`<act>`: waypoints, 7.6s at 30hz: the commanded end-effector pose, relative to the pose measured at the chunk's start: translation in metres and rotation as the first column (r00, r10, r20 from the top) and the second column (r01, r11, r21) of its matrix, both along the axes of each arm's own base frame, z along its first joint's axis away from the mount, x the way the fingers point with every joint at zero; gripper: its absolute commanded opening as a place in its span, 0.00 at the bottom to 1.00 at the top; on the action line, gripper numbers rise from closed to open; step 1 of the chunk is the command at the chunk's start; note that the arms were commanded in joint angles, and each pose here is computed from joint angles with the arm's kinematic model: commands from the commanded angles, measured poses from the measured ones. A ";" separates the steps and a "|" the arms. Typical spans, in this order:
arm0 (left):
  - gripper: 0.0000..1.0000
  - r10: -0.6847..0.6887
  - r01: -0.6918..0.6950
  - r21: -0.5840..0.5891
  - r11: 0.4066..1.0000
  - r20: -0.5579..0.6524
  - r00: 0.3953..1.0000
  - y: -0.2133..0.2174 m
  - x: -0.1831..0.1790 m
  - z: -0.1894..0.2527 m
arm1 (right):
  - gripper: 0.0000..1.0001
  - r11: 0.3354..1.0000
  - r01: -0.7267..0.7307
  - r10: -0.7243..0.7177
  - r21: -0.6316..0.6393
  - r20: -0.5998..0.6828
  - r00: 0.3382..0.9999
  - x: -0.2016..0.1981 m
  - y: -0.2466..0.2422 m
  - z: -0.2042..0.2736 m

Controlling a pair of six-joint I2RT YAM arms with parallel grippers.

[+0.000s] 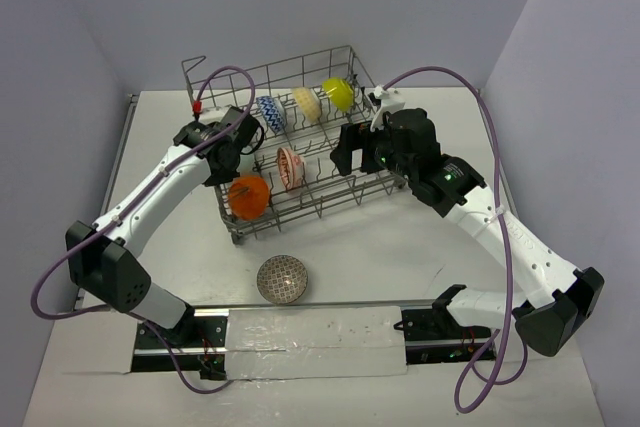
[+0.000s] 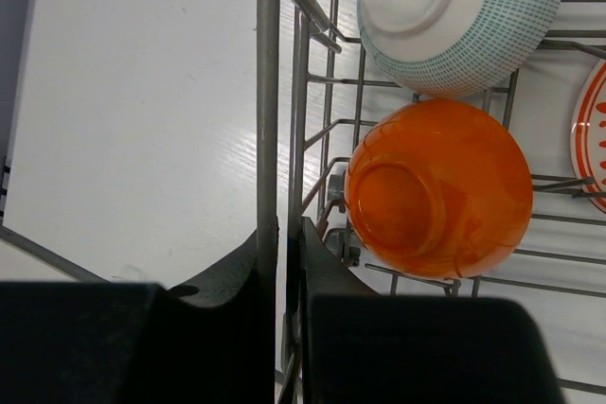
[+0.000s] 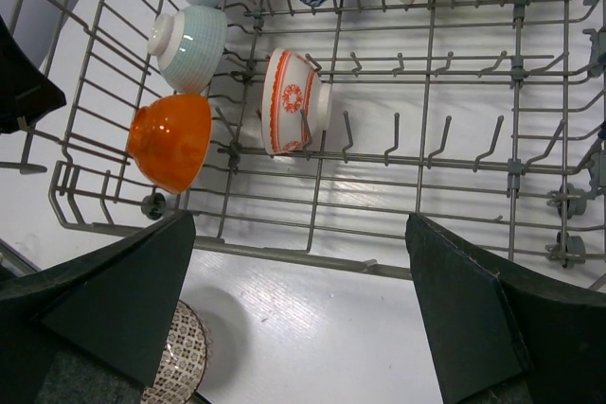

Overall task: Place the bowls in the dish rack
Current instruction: Move the dish rack to the center of the board.

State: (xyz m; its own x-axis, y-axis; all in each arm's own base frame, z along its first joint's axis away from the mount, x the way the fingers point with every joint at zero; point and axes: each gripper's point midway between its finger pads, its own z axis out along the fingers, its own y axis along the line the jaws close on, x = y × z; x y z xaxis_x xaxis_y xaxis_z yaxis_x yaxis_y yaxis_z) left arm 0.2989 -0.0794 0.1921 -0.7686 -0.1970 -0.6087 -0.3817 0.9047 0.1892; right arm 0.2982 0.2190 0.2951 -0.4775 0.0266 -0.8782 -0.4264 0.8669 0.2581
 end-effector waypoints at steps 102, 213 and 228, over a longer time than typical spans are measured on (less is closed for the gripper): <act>0.64 -0.128 0.222 -0.103 0.970 0.559 0.819 0.006 0.030 0.095 | 0.00 0.877 0.400 -0.463 -0.267 -0.242 0.853 0.096 -0.140 -0.128; 0.60 -0.206 0.331 -0.152 0.931 0.529 0.823 -0.020 0.033 0.083 | 0.00 0.648 0.750 -0.752 -0.131 -0.265 0.604 0.072 -0.160 -0.163; 0.59 -0.197 0.318 -0.141 0.938 0.539 0.819 -0.016 0.033 0.085 | 0.74 0.708 0.699 -0.700 -0.101 -0.232 0.675 0.078 -0.150 -0.116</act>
State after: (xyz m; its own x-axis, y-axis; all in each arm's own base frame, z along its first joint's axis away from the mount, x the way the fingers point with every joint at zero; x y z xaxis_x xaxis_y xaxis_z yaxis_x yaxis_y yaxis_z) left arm 0.3274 -0.0983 0.2685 -0.4391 -0.2064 -0.8744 -0.1104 0.9783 -0.1754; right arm 0.3609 0.0716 0.1404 -0.5885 0.4218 -0.6898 0.3801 0.8973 0.2244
